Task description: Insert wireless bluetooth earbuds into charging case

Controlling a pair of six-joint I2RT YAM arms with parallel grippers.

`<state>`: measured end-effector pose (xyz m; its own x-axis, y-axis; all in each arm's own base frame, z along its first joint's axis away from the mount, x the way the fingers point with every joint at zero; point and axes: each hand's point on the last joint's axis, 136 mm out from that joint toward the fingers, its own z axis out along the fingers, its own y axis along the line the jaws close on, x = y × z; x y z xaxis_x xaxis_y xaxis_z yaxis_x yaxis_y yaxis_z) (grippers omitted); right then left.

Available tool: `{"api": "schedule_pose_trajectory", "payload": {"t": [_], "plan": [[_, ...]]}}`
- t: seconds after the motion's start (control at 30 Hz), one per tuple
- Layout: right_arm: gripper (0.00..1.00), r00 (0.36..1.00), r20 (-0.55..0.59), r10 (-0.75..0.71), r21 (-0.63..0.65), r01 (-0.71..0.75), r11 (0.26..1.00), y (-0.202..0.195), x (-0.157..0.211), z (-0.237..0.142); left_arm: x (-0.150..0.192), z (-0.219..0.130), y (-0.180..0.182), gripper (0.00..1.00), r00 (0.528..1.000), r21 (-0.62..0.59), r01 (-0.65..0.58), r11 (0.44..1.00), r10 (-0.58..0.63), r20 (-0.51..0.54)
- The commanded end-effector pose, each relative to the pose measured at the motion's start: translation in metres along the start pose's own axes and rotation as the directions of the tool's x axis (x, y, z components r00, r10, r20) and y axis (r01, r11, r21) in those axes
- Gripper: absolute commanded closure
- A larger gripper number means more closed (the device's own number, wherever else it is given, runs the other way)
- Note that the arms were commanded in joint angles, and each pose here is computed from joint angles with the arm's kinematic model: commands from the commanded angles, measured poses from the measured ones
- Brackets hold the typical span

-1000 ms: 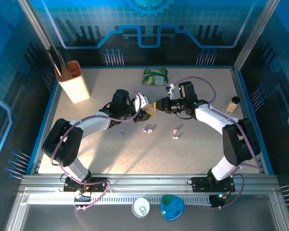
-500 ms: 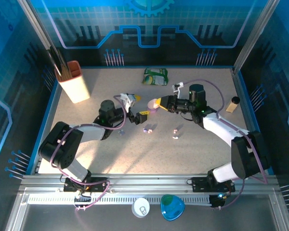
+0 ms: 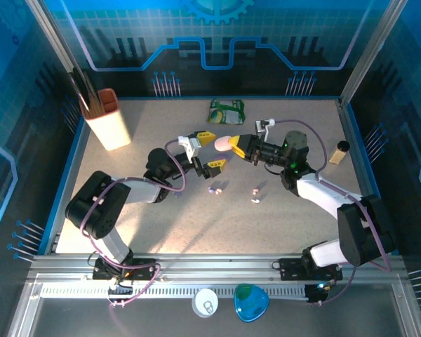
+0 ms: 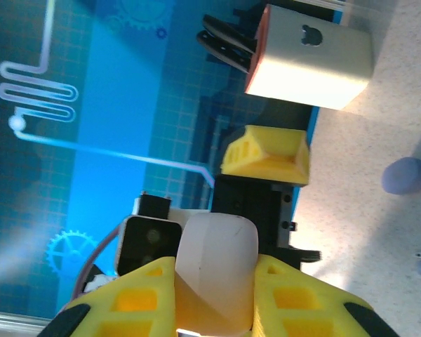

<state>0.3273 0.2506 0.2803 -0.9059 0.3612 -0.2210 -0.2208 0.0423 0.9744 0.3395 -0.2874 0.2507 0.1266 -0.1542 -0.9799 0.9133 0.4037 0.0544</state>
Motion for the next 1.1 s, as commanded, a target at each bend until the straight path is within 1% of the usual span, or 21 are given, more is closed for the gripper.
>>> {"api": "schedule_pose_trajectory", "payload": {"t": [0.0,0.1,0.2,0.37,0.73,1.07], "plan": [[0.83,1.000,0.015,0.002,-0.089,-0.001,0.996,0.024,0.000,0.002,-0.017,0.011,-0.003,0.11,0.996,0.035,-0.070,0.997,0.067,0.059],[0.83,1.000,0.021,0.019,-0.099,-0.017,0.995,0.025,-0.001,0.003,-0.023,0.017,-0.005,0.17,0.995,0.041,-0.074,0.996,0.071,0.075],[0.83,0.999,0.030,0.026,-0.124,-0.023,0.992,0.029,-0.002,0.003,-0.025,0.021,-0.006,0.25,0.995,0.058,-0.065,0.996,0.061,0.081],[0.83,0.999,0.028,0.042,-0.125,-0.038,0.991,0.027,0.000,0.003,-0.027,0.023,-0.005,0.30,0.995,0.056,-0.052,0.997,0.047,0.084],[0.83,0.998,0.027,0.052,-0.113,-0.049,0.992,0.018,0.000,0.004,-0.039,0.025,-0.007,0.37,0.994,0.075,-0.037,0.996,0.029,0.105],[0.83,0.998,0.030,0.056,-0.107,-0.053,0.993,0.014,0.000,0.003,-0.039,0.025,-0.010,0.47,0.994,0.088,-0.031,0.996,0.022,0.104]]}}
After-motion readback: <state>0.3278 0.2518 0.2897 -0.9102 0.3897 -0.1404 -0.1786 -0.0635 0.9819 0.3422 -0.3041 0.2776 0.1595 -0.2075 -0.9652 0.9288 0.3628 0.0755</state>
